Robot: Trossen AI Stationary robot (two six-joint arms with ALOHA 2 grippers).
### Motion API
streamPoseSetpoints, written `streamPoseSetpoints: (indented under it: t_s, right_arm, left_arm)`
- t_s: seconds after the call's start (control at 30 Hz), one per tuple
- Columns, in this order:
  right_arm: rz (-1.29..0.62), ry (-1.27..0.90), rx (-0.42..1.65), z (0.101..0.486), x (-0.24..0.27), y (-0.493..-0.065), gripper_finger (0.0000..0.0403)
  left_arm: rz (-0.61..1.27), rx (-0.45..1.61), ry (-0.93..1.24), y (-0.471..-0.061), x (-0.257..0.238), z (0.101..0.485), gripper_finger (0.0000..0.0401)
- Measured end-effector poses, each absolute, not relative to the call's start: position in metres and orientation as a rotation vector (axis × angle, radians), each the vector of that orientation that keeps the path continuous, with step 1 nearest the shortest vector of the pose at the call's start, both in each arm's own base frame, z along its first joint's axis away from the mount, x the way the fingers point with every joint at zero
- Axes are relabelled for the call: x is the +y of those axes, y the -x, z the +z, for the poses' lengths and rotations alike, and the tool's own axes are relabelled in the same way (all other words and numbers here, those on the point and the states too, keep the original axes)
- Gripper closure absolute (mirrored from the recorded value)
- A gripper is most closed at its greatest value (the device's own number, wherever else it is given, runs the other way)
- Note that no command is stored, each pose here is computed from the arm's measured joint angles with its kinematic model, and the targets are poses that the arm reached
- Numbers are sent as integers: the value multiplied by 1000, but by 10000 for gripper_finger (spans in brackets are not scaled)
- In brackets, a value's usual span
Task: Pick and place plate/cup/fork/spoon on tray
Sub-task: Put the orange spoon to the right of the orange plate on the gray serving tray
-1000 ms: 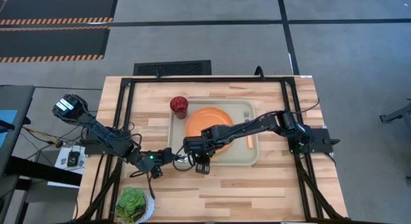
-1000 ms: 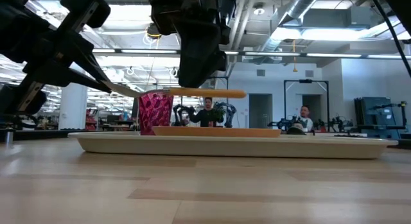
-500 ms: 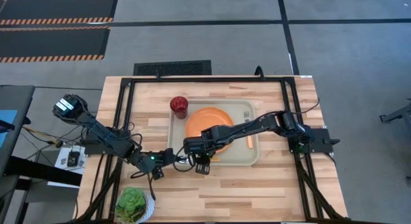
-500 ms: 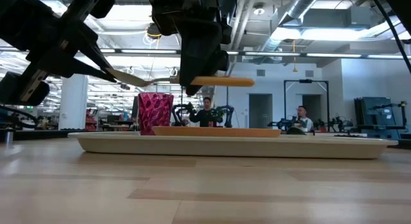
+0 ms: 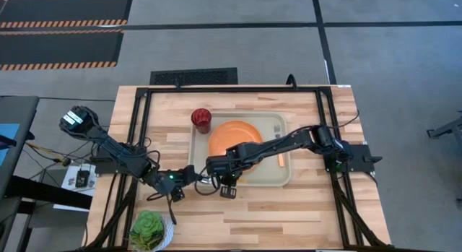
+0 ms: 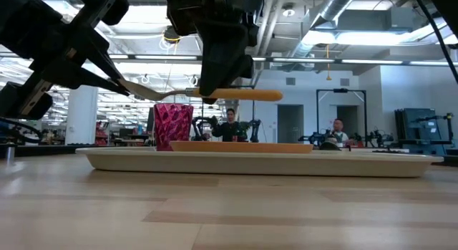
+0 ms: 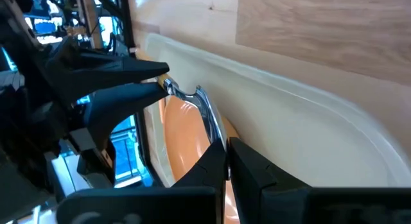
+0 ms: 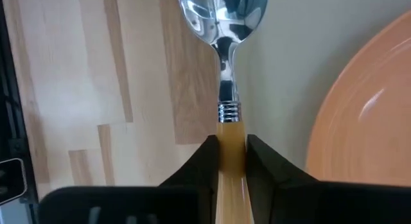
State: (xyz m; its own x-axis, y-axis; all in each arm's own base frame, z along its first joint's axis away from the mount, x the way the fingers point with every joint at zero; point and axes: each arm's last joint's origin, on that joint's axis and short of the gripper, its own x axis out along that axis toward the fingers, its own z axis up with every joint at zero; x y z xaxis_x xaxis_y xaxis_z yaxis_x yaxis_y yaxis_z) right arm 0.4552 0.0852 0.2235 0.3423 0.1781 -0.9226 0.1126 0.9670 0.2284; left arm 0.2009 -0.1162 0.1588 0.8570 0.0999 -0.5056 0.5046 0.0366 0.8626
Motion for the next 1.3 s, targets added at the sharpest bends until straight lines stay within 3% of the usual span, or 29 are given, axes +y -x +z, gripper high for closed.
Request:
streamPoseSetpoints:
  t_s: [0.27,0.6,0.77,0.97,1.3]
  right_arm:
    - [41,-270,1217,224,86,-456,337]
    - [-2,-293,1211,224,81,-457,339]
    - [-45,-316,1223,223,80,-455,339]
    - [-139,-304,1276,231,78,-444,339]
    - [-233,-275,1351,224,88,-431,356]
  left_arm:
    - [-267,492,-1437,-195,-123,162,388]
    - [-187,502,-1288,-183,-120,175,281]
    - [-122,440,-953,-175,-113,193,254]
    - [-98,363,-635,-152,-95,192,284]
    - [-21,151,-375,-122,-71,185,364]
